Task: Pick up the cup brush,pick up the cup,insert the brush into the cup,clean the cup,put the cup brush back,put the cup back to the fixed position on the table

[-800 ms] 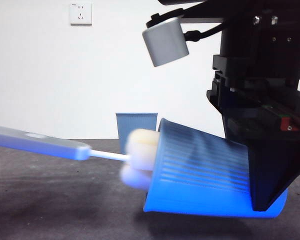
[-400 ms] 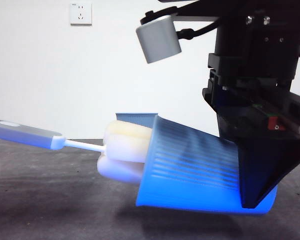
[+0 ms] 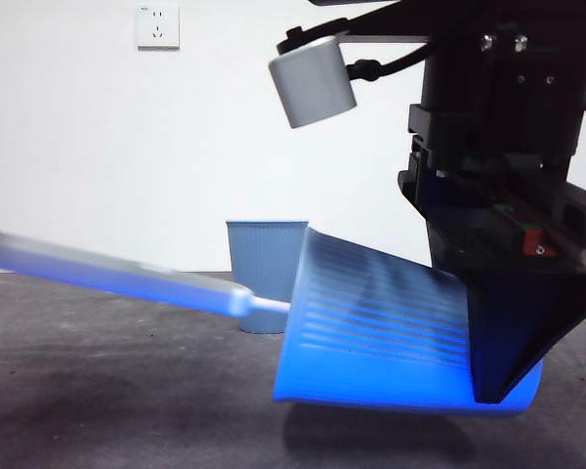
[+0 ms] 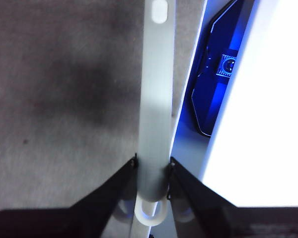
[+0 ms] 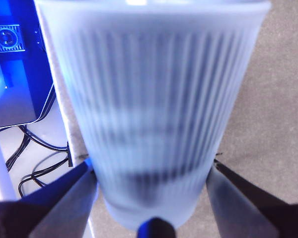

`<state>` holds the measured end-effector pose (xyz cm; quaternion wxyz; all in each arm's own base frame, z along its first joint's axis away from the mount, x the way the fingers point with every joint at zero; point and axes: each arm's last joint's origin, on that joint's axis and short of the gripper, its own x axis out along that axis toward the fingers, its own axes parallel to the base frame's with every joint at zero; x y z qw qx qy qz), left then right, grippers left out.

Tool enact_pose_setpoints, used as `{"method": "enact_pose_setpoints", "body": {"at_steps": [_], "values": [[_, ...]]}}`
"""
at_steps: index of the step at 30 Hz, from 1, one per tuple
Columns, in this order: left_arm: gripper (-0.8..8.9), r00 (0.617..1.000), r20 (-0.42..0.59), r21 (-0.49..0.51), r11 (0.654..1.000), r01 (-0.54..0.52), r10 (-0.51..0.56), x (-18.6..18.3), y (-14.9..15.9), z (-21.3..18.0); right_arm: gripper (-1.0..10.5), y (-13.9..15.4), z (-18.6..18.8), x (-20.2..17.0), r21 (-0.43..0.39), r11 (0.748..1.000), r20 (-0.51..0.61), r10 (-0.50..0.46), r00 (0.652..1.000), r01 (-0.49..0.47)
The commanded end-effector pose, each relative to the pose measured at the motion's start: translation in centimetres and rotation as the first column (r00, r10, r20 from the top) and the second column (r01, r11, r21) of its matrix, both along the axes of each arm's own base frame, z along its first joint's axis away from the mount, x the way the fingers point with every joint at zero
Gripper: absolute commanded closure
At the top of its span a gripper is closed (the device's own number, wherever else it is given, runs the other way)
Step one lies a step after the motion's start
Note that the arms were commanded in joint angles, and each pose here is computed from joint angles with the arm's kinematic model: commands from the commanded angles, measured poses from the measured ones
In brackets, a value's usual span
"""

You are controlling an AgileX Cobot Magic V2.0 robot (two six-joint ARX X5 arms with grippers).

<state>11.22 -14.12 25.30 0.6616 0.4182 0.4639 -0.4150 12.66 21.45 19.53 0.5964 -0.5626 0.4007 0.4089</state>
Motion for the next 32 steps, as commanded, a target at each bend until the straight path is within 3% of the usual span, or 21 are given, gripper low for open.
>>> {"method": "enact_pose_setpoints", "body": {"at_steps": [1,10,25,32], "values": [[8.22,1.0,-0.002,-0.022,1.0,-0.019,0.019,0.8,-1.0,-0.6,9.6,0.2,0.0,0.0,0.022,1.0,-0.003,-0.001,1.0,0.001],[8.22,0.999,-0.041,0.058,0.998,-0.031,0.034,0.6,-0.6,-1.1,9.6,0.3,0.1,0.0,0.031,1.0,0.002,-0.002,1.0,0.002],[8.22,0.983,0.017,0.091,0.979,-0.182,0.181,-1.7,5.0,1.8,9.6,0.5,0.1,0.1,0.046,0.999,0.01,-0.002,1.0,0.001],[8.22,0.96,0.065,-0.003,0.962,-0.271,0.271,-2.5,6.8,2.8,9.6,0.5,0.1,0.2,0.061,0.998,0.013,-0.02,1.0,0.019]]}}
